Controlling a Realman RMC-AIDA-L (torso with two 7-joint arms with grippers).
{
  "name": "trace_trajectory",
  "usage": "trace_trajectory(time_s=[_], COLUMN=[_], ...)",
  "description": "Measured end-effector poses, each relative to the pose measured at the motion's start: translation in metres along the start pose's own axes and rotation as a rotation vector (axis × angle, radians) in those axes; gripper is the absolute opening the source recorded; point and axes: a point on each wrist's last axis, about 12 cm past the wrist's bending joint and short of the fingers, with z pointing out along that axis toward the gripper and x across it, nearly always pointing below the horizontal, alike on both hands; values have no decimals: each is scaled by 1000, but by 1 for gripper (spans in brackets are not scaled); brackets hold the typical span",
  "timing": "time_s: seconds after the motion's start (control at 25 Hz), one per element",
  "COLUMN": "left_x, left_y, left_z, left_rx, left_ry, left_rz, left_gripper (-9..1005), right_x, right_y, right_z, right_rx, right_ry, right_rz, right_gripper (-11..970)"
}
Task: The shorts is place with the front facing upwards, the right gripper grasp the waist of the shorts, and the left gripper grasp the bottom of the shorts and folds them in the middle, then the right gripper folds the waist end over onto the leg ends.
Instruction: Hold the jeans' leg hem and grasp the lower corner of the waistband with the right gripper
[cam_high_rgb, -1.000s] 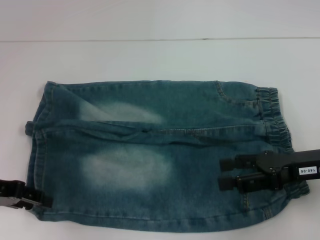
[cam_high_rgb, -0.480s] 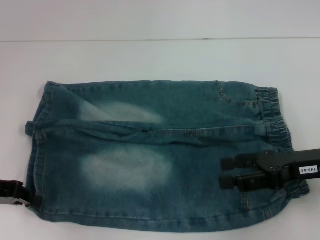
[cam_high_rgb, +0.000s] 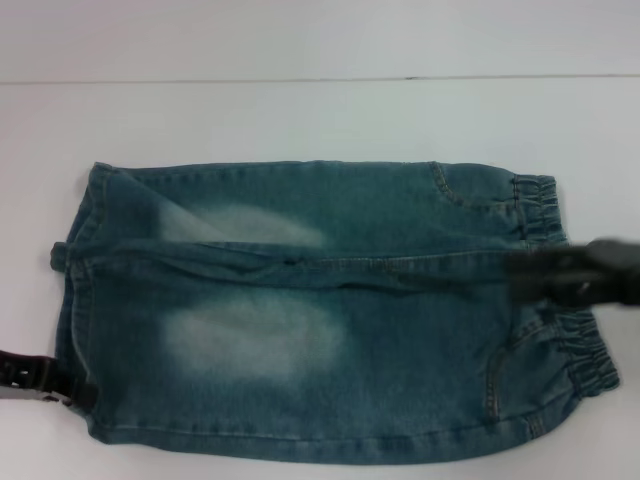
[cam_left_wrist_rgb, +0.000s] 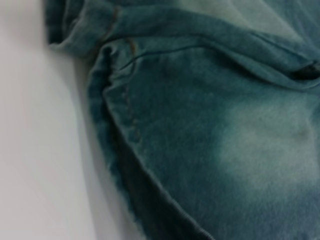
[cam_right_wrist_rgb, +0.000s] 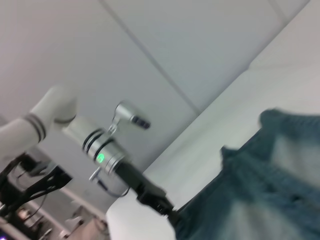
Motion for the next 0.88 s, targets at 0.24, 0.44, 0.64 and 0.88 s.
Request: trace_trajectory(time_s=[0.24,0.44,0.64,0.88], left_x=[-5,-12,-19,-25], left_y=[-6,-10,-15,-18], left_z=[1,-1,-4,-5], left_rx=[-6,18,45,52], left_ry=[-25,-60,-117,-138], left_rz=[21,30,42,55], left_gripper=[26,27,27,26], right_x=[-26,-45,-51,-55], right_y=[1,3,2,-4], right_z=[-53,-76,-79,-62], right_rx=[139,262,389,438], right_ry=[15,130,367,608], right_rz=[28,72,96,124], right_gripper=[894,894,894,894])
